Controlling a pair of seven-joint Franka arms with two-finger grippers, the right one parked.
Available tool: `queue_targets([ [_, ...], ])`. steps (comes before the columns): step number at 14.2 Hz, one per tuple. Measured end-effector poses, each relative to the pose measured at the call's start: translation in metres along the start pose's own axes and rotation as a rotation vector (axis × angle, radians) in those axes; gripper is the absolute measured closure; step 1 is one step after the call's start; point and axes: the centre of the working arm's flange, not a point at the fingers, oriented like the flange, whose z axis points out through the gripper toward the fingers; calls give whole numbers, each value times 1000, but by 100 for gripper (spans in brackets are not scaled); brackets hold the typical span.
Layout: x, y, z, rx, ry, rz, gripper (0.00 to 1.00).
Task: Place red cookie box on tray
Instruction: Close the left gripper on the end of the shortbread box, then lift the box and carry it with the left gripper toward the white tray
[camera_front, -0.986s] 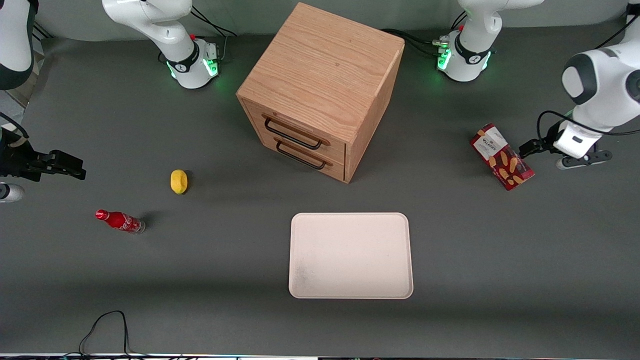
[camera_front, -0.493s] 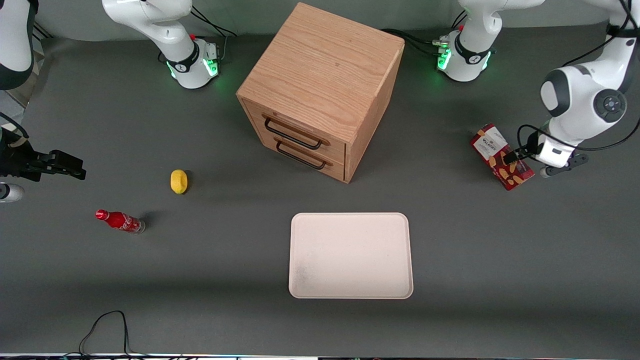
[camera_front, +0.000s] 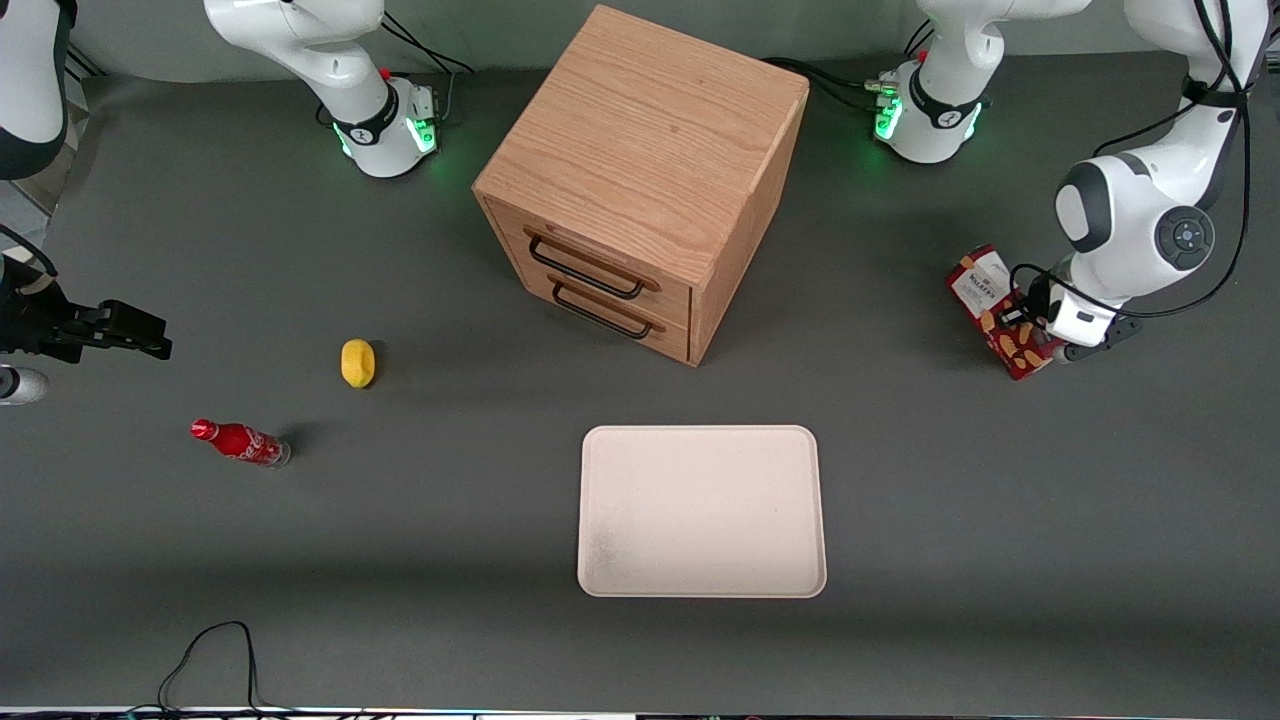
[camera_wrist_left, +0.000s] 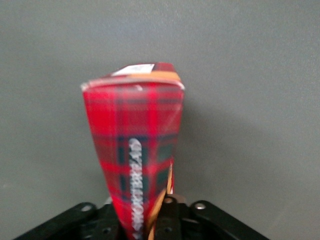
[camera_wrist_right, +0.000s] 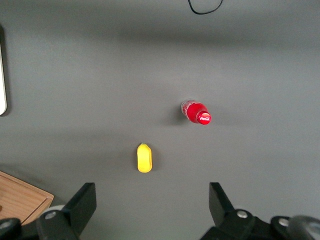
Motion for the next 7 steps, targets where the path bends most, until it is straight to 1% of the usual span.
queue_targets([
  [2, 6, 5, -10, 3, -30, 6, 90],
  [4, 17, 16, -36, 7, -70, 25, 91],
  [5, 24, 23, -56, 6, -79, 42, 92],
  [6, 32, 32, -79, 3, -80, 68, 92],
  [7, 39, 42, -104, -1, -73, 100, 92],
])
